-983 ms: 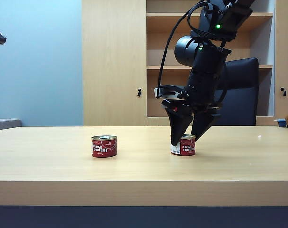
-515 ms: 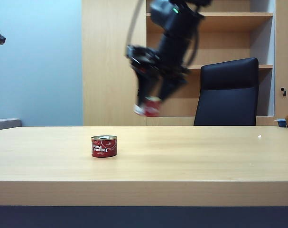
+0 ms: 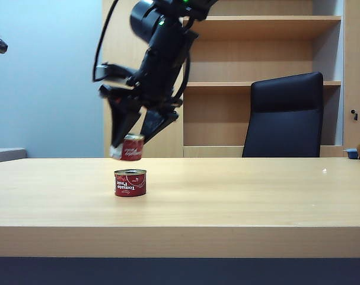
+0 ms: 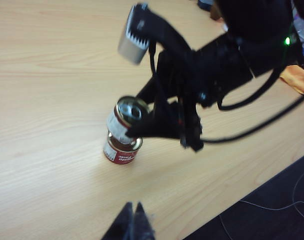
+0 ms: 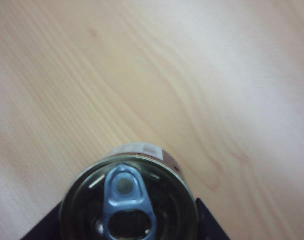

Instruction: Stack a can of tomatoes on the right onto the can of tomatoes on the left.

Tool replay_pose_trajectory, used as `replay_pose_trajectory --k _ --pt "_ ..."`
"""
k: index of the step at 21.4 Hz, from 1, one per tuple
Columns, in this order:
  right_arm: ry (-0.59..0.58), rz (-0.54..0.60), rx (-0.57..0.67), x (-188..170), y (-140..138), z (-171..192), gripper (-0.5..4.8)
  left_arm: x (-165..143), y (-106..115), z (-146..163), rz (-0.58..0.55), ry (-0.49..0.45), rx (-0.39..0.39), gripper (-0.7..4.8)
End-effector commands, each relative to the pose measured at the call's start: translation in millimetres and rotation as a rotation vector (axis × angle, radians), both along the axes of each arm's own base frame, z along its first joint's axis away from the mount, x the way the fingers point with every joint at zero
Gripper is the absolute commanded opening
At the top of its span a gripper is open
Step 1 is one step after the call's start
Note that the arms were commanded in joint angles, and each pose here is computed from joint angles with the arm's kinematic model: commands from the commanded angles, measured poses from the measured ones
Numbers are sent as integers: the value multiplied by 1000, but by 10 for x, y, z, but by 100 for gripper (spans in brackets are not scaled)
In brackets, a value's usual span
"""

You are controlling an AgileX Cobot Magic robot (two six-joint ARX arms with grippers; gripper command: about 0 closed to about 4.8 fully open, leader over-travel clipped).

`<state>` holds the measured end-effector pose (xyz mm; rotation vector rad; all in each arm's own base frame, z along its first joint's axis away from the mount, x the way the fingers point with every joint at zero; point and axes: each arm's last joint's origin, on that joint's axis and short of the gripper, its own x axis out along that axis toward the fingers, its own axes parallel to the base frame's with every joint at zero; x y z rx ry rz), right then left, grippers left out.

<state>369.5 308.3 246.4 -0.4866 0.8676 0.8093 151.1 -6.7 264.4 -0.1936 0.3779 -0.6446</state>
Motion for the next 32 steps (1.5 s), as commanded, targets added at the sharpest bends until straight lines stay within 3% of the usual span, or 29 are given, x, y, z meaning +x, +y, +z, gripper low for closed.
replay_pose_trajectory --k 1,9,11,13,19,21,23,24,25,26,29,32 --pt "-28 -3 -3 -18 73 7 251 3 3 23 6 -20 10 -5" --pt "-21 -33 -65 2 31 -63 274 3 3 23 6 -20 10 -5" --pt "-17 -34 -67 3 26 -68 314 3 2 24 5 -21 10 -5" --pt "-16 -31 -65 2 29 -68 396 3 2 24 5 -21 10 -5" --pt "-22 -32 -60 -2 31 -43 410 3 2 23 5 -20 10 -5" --pt "-43 -47 -83 -51 21 153 462 3 3 24 6 -22 10 -5" --pt "-56 -110 -79 -154 -15 478 465 10 9 27 29 -28 20 -5" --pt "-50 -127 -54 -238 -65 676 306 18 17 34 59 -36 30 -5" --pt "-47 -86 -26 -352 -76 827 68 26 20 50 74 -48 28 -5" --pt "-60 -56 9 -457 -121 997 3 34 21 75 77 -76 27 -5" --pt "-129 -20 64 -691 -216 1294 -9 42 36 119 143 -101 15 -5" --pt "-262 -27 223 -946 -453 1506 -9 -14 53 171 228 -154 43 -5"
